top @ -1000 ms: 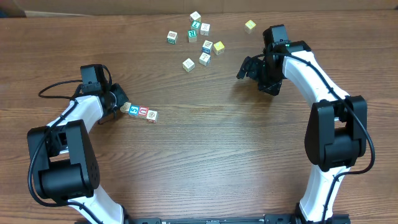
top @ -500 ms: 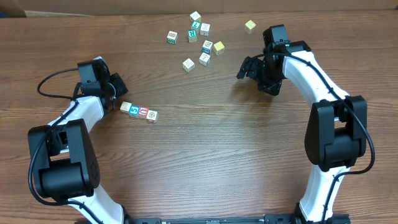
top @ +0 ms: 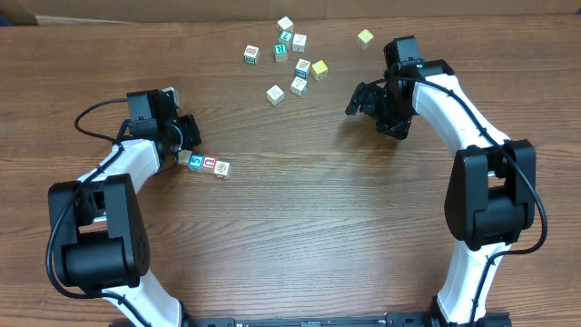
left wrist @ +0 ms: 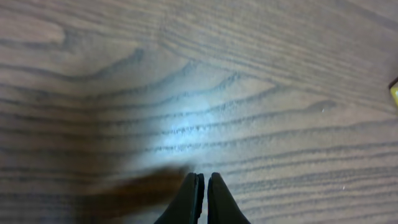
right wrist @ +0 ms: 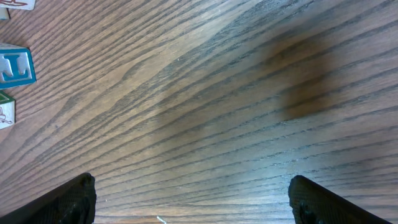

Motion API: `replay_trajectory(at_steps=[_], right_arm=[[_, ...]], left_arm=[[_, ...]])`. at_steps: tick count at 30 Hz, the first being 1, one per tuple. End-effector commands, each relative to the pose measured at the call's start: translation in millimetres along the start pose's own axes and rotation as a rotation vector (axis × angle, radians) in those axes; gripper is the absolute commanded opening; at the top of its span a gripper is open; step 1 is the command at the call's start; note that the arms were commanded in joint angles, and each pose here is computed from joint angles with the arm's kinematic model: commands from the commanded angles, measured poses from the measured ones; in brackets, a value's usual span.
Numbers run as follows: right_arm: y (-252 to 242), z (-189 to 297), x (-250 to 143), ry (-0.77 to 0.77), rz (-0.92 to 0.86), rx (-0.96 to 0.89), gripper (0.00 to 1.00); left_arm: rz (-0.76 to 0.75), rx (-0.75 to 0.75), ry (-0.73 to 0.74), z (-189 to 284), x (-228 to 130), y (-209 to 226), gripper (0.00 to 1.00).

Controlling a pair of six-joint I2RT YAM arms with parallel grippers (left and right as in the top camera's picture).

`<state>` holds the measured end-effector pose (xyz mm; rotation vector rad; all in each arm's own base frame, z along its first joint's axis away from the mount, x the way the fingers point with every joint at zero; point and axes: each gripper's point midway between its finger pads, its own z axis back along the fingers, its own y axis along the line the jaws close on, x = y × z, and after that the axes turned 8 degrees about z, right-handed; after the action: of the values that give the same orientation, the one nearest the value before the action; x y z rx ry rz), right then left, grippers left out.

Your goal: Form a horizontal line

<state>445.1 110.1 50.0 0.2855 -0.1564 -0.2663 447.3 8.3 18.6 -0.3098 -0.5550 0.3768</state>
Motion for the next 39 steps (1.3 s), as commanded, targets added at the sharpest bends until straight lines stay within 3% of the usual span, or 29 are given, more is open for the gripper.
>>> replay_trajectory(at_steps=[1, 39], right_arm=[[4.7, 11.4, 3.9, -0.029, 0.003, 0.016, 0.96], [5.8, 11.5, 7.3, -0.044, 0.007, 0.019, 0.96]], left_arm=[[-0.02, -0.01, 0.02, -2.1, -3.4, -1.7, 0.04], [-0.005, 0.021, 0.075, -1.4, -17.1, 5.3, 0.04]])
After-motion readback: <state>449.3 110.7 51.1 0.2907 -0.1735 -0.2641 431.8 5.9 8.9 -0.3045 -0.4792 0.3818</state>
